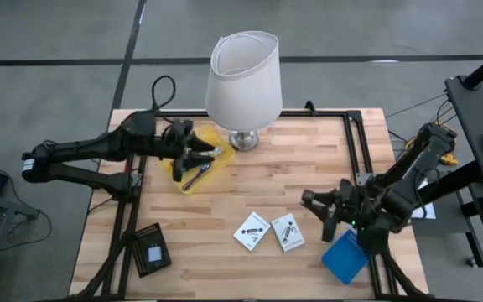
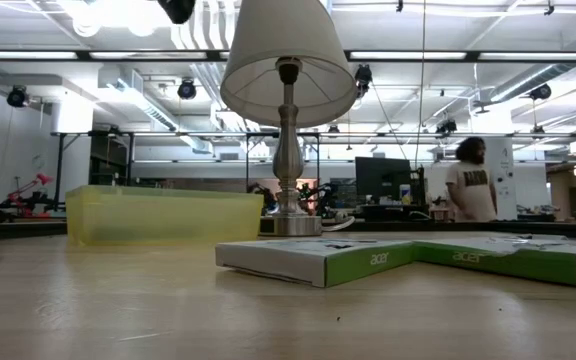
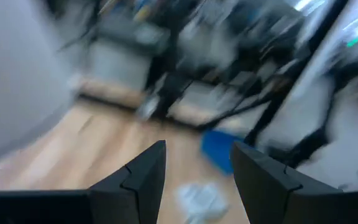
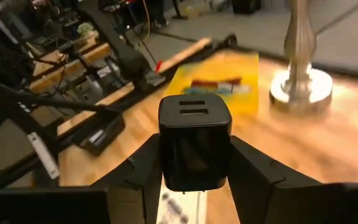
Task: Pick and place items into bin
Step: Put the black charger adapter into the black bin
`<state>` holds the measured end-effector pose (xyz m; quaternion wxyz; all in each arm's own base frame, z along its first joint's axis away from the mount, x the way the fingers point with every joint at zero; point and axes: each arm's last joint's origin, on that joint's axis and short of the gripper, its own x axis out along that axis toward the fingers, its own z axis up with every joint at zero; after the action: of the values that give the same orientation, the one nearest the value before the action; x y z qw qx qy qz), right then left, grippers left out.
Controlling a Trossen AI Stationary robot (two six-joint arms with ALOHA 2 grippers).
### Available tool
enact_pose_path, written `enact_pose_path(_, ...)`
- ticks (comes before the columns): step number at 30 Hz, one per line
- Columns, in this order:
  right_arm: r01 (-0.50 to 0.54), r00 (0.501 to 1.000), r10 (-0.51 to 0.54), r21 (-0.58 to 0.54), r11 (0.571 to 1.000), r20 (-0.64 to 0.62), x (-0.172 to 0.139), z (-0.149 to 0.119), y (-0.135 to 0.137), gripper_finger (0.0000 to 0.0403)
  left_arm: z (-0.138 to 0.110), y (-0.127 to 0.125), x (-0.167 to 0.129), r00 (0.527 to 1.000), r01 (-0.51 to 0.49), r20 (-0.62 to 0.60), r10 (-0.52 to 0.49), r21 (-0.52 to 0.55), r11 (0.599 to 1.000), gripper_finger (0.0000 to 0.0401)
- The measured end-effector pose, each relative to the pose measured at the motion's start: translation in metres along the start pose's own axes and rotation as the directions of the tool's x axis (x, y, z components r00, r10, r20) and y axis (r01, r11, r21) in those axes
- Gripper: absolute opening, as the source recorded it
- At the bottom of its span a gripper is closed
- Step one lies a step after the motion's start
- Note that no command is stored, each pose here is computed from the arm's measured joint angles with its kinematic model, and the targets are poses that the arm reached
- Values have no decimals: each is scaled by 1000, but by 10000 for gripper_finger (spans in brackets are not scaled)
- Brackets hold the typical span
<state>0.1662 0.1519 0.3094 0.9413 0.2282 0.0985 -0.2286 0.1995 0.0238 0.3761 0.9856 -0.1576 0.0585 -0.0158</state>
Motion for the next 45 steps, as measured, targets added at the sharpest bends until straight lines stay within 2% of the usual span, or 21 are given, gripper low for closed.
enact_pose_path(5, -30, 998, 37, -105, 994, 58, 12, 16, 11, 130, -3, 1, 19, 958, 218, 198, -209, -27, 976, 164)
enact_pose_path(8, -91, 993, 100, -132, 987, 66, 18, 26, 19, 130, -13, 4, 31, 934, 292, 225, -277, -37, 956, 164)
enact_pose_path(12, -163, 979, 182, -174, 971, 97, 24, 40, 27, 130, -26, 6, 46, 922, 342, 211, -325, -49, 939, 164)
enact_pose_path(18, -205, 963, 237, -218, 954, 130, 38, 55, 27, 130, -40, 8, 71, 928, 365, 165, -335, -208, 908, 164)
enact_pose_path(21, -252, 957, 271, -172, 952, 103, 50, 61, 22, 130, -44, 4, 83, 909, 402, 188, -372, -164, 901, 164)
enact_pose_path(25, -293, 951, 299, -80, 953, 78, 64, 68, 15, 130, -47, -5, 97, 859, 460, 265, -439, -20, 888, 164)
enact_pose_path(28, -302, 949, 307, -67, 951, 71, 69, 71, 12, 130, -49, -5, 106, 843, 460, 307, -441, 10, 888, 164)
enact_pose_path(32, -291, 953, 292, -17, 957, 77, 73, 73, 9, 130, -52, -2, 119, 863, 412, 317, -394, 13, 911, 164)
enact_pose_path(36, -270, 960, 265, 48, 962, 88, 76, 75, 6, 130, -54, -6, 133, 864, 382, 303, -402, 124, 916, 164)
enact_pose_path(39, -257, 964, 248, 88, 962, 94, 79, 77, 3, 130, -53, -9, 144, 864, 368, 307, -400, 159, 916, 164)
enact_pose_path(45, -251, 966, 249, 17, 968, 72, 79, 75, 3, 130, -46, -10, 156, 859, 375, 321, -398, 133, 917, 164)
